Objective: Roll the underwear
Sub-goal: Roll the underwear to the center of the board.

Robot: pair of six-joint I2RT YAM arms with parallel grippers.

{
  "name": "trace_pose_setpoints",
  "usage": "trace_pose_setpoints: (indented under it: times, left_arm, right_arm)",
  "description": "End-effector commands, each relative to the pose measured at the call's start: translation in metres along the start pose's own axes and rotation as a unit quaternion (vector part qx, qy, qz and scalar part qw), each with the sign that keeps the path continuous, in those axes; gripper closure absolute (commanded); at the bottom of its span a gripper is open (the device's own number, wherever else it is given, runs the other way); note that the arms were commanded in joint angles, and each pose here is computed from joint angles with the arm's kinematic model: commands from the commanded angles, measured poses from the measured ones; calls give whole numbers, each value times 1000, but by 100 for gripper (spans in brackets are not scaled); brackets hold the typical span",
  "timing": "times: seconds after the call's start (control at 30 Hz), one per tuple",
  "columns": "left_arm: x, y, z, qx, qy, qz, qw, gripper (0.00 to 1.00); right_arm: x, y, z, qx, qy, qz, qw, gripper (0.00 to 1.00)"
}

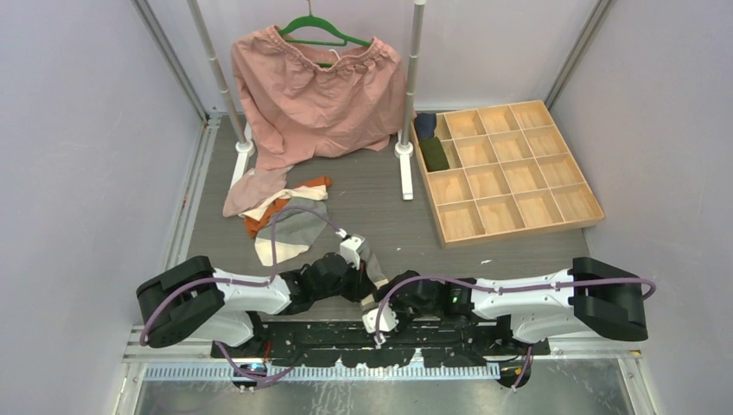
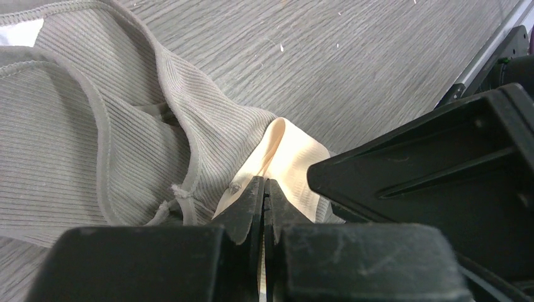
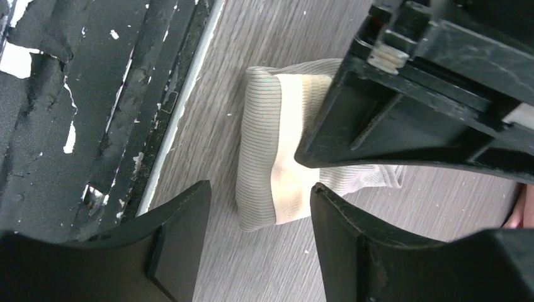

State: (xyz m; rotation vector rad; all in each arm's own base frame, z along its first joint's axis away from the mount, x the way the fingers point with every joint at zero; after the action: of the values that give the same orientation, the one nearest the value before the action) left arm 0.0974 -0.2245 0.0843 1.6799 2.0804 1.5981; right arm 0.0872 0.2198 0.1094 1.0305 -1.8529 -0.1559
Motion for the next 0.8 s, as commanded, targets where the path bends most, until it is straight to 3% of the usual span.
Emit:
trace_pose_setpoints:
  times: [0.0, 0.4, 0.63, 0.77]
  left_arm:
    - [5, -35, 32, -12, 98, 73, 992, 100]
    - [0, -41, 34, -7, 92, 90, 992, 100]
    - [3, -44, 36, 0, 95, 91, 991, 100]
    - [5, -43, 35, 7, 93, 83, 992, 99]
  right_arm:
    - [-6, 2, -3, 18, -8, -5, 1000, 36]
    - [-17, -11, 3, 16, -15, 37, 999, 44]
    - [-21, -15, 4, 17, -18, 58, 998, 64]
    - [-22, -14, 3, 11, -12, 70, 997, 85]
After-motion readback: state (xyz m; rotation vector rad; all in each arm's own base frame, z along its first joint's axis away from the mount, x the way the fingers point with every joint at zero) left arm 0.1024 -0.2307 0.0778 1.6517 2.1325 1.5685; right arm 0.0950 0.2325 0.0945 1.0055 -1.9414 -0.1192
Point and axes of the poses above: each gripper's point midway between its finger pads, its own x axis back along the fingers, its own z axis along the line the jaws close on, y = z × x, the point moved 10 cm from there along x, back along the fingers, and after that the axes turned 2 degrees about -x, right-handed, at the moved point
